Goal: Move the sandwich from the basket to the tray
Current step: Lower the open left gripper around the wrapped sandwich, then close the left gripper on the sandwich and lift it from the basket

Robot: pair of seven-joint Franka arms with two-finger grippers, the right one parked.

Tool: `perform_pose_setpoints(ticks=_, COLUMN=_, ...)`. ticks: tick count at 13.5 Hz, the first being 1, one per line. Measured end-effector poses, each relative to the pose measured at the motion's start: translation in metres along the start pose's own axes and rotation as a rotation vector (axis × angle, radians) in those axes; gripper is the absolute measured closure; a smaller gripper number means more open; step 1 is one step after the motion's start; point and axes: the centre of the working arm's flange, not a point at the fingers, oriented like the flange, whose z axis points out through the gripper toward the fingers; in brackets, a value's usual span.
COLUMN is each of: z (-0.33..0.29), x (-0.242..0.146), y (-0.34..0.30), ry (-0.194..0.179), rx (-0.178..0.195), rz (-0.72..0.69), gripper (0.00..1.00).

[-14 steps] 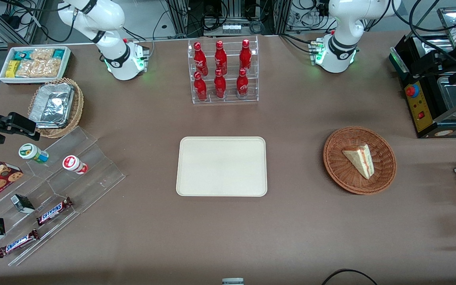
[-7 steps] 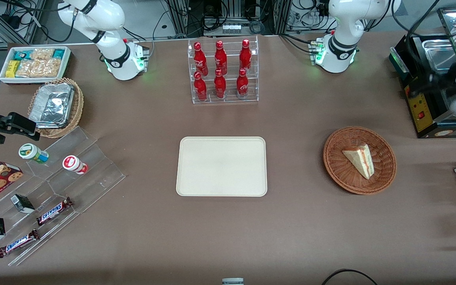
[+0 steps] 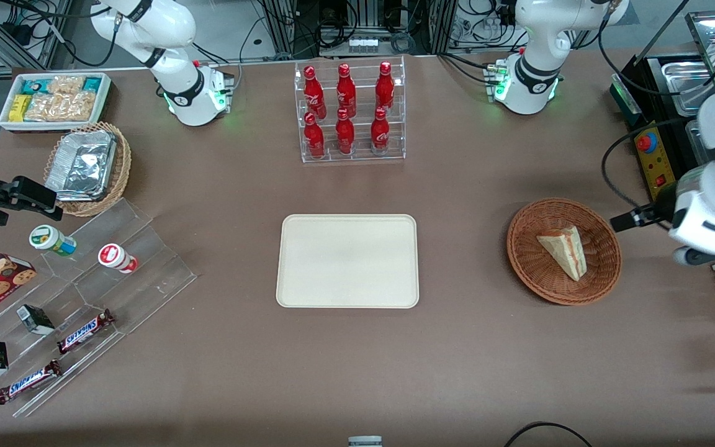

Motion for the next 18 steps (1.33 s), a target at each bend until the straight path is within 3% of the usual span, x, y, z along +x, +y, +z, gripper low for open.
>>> perform_pose_setpoints(ticks=9, z=0.126, x=-0.012, y=0.013, ry=0.055, rx=-0.035, rz=-0.322, gripper=0.00)
perform_pose_setpoints(ticks=11, z=0.156, x=-0.018, y=0.012, ry=0.088, rx=-0.057, rz=-0.333, gripper=0.00)
perform_pose_setpoints(ticks=14, z=0.187, x=-0.030, y=0.010, ry=0.096, rx=-0.064, rz=-0.330, gripper=0.00)
perform_pose_setpoints(ticks=18, z=0.199, x=-0.029, y=0.020, ry=0.134, rx=-0.086, rz=-0.314, gripper=0.04)
